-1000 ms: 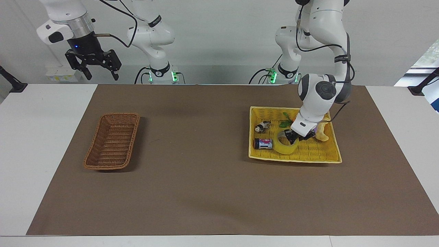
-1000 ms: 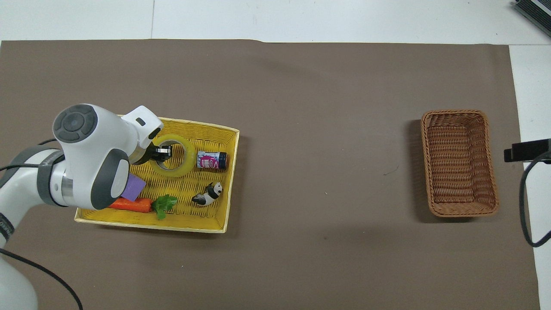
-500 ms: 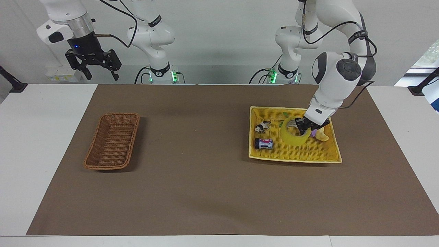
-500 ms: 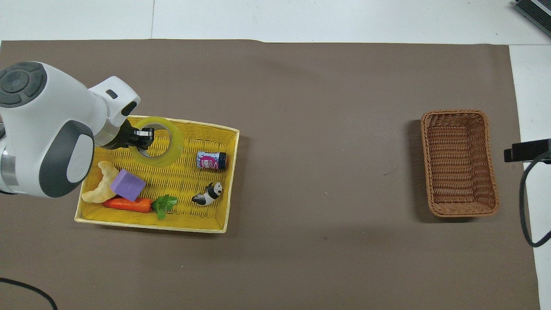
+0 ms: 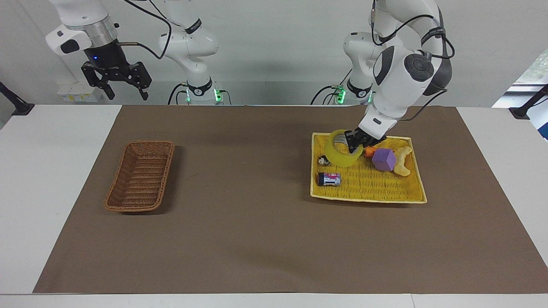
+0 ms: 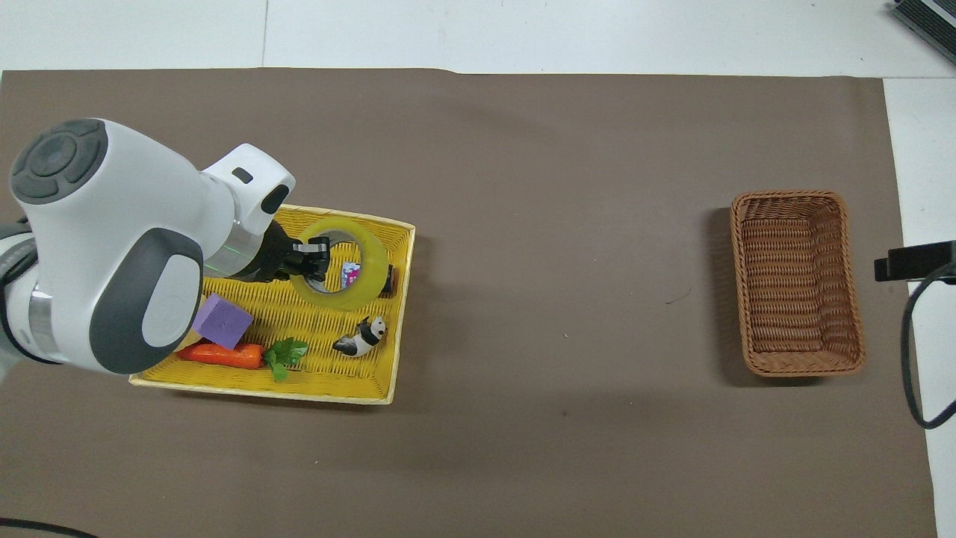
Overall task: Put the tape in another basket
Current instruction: 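Close the left gripper on the rim of the yellow tape roll, then lift the tape with the left gripper while the right gripper reaches toward it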
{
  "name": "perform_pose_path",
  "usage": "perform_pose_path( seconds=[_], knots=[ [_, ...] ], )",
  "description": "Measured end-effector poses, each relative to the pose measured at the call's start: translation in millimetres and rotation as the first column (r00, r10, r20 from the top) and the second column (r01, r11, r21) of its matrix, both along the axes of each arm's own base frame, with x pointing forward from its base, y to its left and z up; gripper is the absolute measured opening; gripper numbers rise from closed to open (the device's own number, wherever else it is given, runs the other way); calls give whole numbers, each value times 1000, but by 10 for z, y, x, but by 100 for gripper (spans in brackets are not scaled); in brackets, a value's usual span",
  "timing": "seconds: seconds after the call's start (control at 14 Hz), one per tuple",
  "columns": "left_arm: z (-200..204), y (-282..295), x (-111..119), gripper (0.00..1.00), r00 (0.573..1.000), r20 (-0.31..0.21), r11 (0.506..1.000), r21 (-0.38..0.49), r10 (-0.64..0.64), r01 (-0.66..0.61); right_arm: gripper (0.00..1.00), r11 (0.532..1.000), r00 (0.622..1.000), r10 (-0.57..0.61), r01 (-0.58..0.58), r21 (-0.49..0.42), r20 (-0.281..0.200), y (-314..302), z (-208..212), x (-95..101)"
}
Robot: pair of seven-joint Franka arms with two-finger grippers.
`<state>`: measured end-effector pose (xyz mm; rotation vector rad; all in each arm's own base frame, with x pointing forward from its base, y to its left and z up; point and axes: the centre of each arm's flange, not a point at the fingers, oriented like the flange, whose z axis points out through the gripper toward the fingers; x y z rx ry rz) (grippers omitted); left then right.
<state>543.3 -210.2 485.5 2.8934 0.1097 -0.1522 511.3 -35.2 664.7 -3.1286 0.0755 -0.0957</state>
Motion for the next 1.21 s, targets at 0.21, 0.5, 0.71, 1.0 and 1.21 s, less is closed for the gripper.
perform_pose_path(
  seconds=[0.21,0.5,0.71,1.0,1.21],
  knots=[
    [84,-350,-75,22,1000,-8,989,-148,18,-19,100,1000,1000,0,0,0,0,0,0,0],
    [249,-1017,-262,22,998,65,953,-302,5,15,100,1000,1000,10,-10,0,-15,25,-11,-17],
    [318,-1375,-430,22,992,117,925,-368,-54,94,100,998,997,58,-58,0,-55,248,-26,-71],
    [374,-1550,-526,22,981,154,853,-489,-119,180,100,992,991,127,-126,23,-51,461,-12,-83],
    [448,-1752,-680,22,975,168,808,-549,-147,217,100,974,979,202,-198,113,-31,678,5,-91]
  ],
)
